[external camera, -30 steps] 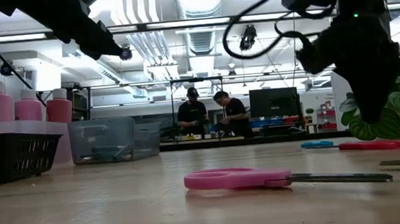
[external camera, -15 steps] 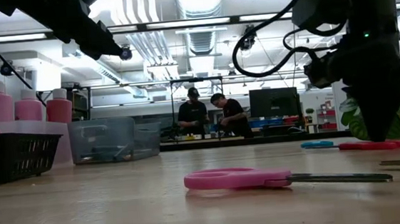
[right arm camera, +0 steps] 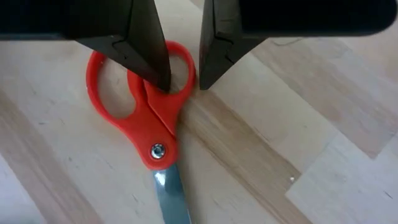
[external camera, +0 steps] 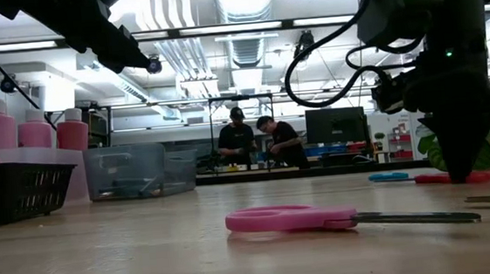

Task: Pick & Place Paint Supplies
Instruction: Put the red scissors into the black basket

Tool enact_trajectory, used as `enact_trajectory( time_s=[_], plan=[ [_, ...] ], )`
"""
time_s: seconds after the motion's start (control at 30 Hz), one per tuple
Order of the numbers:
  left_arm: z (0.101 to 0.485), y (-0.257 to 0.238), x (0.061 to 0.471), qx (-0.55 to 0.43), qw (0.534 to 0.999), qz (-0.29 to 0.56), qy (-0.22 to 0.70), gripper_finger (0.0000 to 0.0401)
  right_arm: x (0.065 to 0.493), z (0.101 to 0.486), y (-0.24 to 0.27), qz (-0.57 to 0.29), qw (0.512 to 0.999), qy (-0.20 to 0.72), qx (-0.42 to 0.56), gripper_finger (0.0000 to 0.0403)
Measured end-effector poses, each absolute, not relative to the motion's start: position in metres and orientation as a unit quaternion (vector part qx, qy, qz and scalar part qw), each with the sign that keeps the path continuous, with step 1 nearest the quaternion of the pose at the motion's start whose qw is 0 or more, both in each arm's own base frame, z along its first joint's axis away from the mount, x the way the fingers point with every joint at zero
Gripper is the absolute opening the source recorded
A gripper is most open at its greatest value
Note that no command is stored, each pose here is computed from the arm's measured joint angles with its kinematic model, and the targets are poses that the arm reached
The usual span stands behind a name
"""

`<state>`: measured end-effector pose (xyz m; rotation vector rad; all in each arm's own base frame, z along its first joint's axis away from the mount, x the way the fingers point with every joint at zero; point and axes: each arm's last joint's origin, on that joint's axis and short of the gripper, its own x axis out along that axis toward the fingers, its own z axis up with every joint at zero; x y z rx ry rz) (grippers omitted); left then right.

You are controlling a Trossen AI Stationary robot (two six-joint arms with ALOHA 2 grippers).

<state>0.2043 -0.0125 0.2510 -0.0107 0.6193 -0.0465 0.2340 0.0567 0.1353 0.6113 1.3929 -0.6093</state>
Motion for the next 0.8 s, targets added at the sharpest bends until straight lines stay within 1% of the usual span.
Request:
enact_trajectory(
  time_s=[0.33, 0.4, 0.57, 0.8],
  plan=[
    [0.2510, -0.0125, 0.2042, -0.005, 0.952, -0.023, 0.305, 0.0165, 0.2346, 0.1335, 0.0570, -0.268, 0.683, 0.625, 0.268, 0.0078],
    [0.2511, -0.0124, 0.2043, -0.005, 0.952, -0.023, 0.305, 0.0165, 0.2345, 0.1335, 0.0569, -0.268, 0.683, 0.625, 0.268, 0.0067],
    [0.2510, -0.0125, 0.2042, -0.005, 0.952, -0.023, 0.305, 0.0165, 0.2343, 0.1334, 0.0569, -0.268, 0.682, 0.625, 0.268, 0.0019],
    [0.2511, -0.0125, 0.2043, -0.005, 0.952, -0.023, 0.305, 0.0165, 0.2343, 0.1333, 0.0569, -0.268, 0.682, 0.625, 0.268, 0.0015]
  ],
)
